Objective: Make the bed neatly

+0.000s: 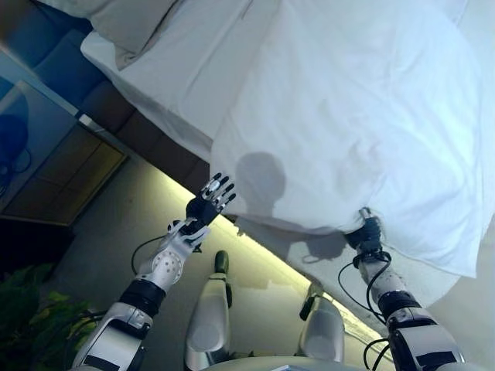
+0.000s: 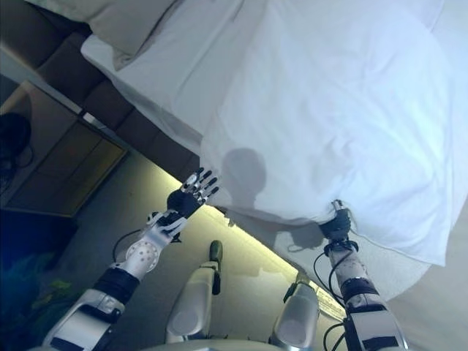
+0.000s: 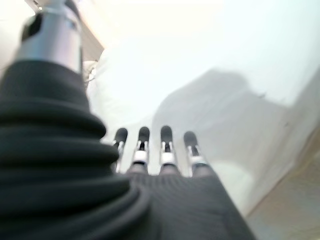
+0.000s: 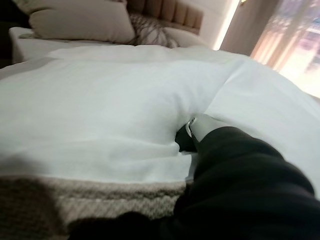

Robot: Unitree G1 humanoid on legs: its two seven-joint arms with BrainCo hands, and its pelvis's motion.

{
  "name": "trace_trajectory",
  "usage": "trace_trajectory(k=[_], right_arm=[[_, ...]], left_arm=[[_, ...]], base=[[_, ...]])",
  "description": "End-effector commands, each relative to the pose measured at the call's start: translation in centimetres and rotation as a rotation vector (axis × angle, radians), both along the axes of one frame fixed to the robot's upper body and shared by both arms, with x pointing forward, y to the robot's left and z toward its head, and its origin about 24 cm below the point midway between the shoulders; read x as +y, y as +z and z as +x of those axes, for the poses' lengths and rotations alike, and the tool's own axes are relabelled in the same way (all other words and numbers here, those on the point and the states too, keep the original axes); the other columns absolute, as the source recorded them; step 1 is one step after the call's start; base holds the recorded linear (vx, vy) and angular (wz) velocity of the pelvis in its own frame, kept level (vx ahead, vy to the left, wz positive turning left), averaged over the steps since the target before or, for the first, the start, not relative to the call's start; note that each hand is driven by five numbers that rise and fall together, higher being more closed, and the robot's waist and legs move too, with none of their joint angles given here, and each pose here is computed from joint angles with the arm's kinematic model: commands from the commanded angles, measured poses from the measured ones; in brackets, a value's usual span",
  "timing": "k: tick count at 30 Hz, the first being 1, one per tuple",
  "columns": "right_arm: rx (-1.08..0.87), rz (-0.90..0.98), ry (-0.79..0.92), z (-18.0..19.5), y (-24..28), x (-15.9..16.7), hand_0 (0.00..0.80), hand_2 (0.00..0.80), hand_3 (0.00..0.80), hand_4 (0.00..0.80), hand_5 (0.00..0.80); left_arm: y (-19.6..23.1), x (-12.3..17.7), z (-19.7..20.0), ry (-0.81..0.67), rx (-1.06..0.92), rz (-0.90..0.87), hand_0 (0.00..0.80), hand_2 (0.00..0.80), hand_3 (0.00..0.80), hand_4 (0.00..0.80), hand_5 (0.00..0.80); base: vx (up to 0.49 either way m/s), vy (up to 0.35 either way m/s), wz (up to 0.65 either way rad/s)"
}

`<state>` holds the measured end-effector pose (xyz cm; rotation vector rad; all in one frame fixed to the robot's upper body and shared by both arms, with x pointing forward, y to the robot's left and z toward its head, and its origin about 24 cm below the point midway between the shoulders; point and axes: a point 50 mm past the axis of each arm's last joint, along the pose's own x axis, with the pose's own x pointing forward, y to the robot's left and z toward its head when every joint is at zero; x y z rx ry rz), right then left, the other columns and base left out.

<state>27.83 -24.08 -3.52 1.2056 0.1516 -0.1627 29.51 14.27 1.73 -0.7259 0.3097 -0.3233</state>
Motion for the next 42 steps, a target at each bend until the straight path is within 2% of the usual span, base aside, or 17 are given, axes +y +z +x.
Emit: trace_trajectory(k=[1, 7, 12, 16, 20, 23, 27, 36, 42], right_arm=[[-0.025, -0.027, 0.053, -0.3, 0.1, 1.6, 0.800, 0.800, 0.800, 0.800, 0.800], [0.085, 0.011, 0.072, -3.1, -3.0, 3.6, 0.800, 0.800, 0.800, 0.800, 0.800], [0.134, 0.009, 0.052, -5.3, -4.1, 4.0, 0.800, 0.800, 0.800, 0.800, 0.800], [0.144, 0.011, 0.040, -5.8, -4.4, 4.1, 0.800, 0.800, 0.800, 0.800, 0.800], [0.136, 0.019, 0.031, -5.8, -4.6, 4.0, 0.800, 0.800, 0.800, 0.800, 0.800], [0.120, 0.032, 0.027, -5.7, -4.5, 4.0, 0.800, 0.800, 0.800, 0.800, 0.800], [0.107, 0.045, 0.040, -5.4, -4.1, 4.7, 0.800, 0.800, 0.800, 0.800, 0.800], [-0.021, 0.088, 0.068, -2.3, -1.6, 7.2, 0.800, 0.800, 0.800, 0.800, 0.800], [-0.094, 0.092, 0.091, 0.1, 1.1, 7.9, 0.800, 0.800, 0.800, 0.800, 0.800]], left_arm=[[-0.3, -1.1, -0.4, -0.030, 0.062, -0.064, 0.000, 0.000, 0.000, 0.000, 0.000], [-4.7, -2.5, -2.9, -0.024, 0.386, -0.238, 0.000, 0.000, 0.000, 0.000, 0.000], [-8.4, -3.5, -8.6, -0.125, 0.624, -0.282, 0.000, 0.000, 0.000, 0.000, 0.000], [-11.4, -4.5, -13.4, -0.202, 0.858, -0.339, 0.000, 0.000, 0.000, 0.000, 0.000], [-12.4, -5.4, -15.8, -0.270, 0.987, -0.401, 0.000, 0.000, 0.000, 0.000, 0.000], [-13.2, -5.4, -17.7, -0.309, 1.072, -0.384, 0.000, 0.000, 0.000, 0.000, 0.000], [-13.6, -6.0, -18.2, -0.312, 1.090, -0.403, 0.000, 0.000, 0.000, 0.000, 0.000], [-11.4, -9.0, -13.4, -0.216, 1.099, -0.565, 0.000, 0.000, 0.000, 0.000, 0.000], [-12.3, -9.4, -14.2, -0.192, 1.161, -0.502, 0.000, 0.000, 0.000, 0.000, 0.000]], base=[[0.161, -0.014, 0.13], [0.213, -0.009, 0.07], [0.166, -0.033, -0.02], [0.088, -0.070, 0.00], [0.021, -0.096, 0.06], [0.018, -0.092, 0.03], [0.035, -0.063, -0.01], [-0.092, -0.109, 0.00], [-0.090, -0.030, -0.01]])
